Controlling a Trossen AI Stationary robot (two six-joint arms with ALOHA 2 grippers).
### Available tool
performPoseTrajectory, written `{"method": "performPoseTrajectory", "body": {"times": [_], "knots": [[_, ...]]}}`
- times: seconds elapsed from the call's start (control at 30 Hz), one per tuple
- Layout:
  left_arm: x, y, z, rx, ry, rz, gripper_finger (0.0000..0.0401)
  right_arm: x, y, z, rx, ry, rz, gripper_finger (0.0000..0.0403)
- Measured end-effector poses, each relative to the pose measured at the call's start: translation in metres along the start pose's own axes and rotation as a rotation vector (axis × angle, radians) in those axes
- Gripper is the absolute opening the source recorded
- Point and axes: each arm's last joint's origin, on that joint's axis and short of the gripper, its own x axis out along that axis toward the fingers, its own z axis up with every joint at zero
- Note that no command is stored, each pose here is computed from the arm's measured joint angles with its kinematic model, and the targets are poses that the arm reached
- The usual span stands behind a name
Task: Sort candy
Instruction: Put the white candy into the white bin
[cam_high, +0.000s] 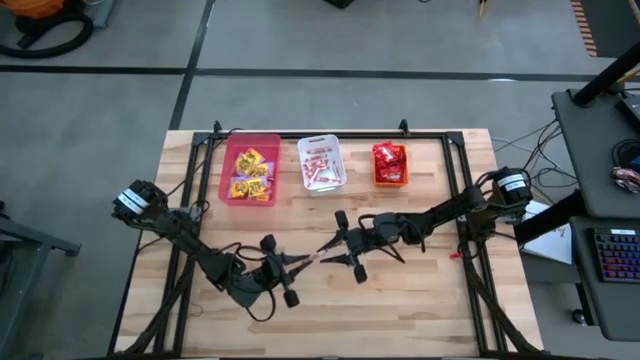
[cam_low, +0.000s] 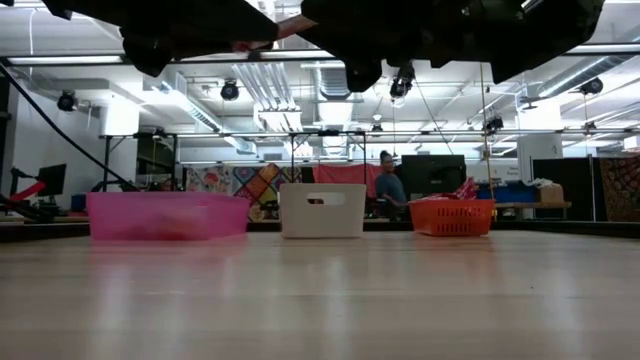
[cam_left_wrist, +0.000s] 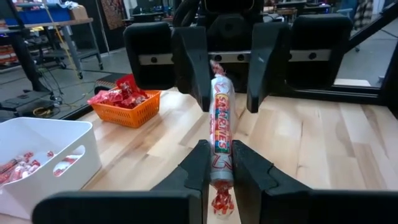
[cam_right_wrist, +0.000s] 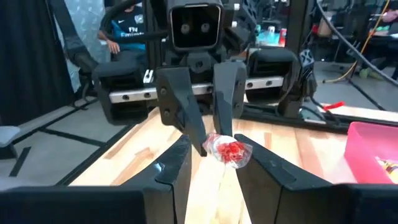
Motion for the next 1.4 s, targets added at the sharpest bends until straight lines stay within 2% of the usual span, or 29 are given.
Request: {"method": "performPoseTrajectory", "body": {"times": [0.5, 0.77, 0.97, 1.13, 1.27, 1.4], "knots": [[0.005, 0.000, -0.003, 0.002, -0.003, 0.011, 0.0027, 0.000, -0.002, 0.001, -0.009, -0.008, -0.032, 0.0039], [0.005, 0.000, -0.003, 0.005, -0.003, 0.018, 0.0029, 0.000, -0.003, 0.000, 0.018, -0.004, -0.044, 0.0038], [0.005, 0.001, -0.004, 0.006, -0.002, 0.022, 0.0076, -0.001, -0.006, 0.000, 0.023, -0.003, -0.051, 0.0038], [0.004, 0.003, -0.003, 0.026, -0.019, 0.112, 0.0129, -0.003, -0.016, 0.001, 0.052, 0.000, -0.083, 0.0038], [0.002, 0.006, 0.003, 0.074, -0.025, 0.134, 0.0154, -0.011, -0.036, 0.004, 0.077, 0.043, -0.158, 0.0038], [-0.002, 0.012, 0.012, 0.132, -0.015, 0.141, 0.0163, -0.028, -0.075, 0.009, 0.058, 0.169, -0.410, 0.0038]]}}
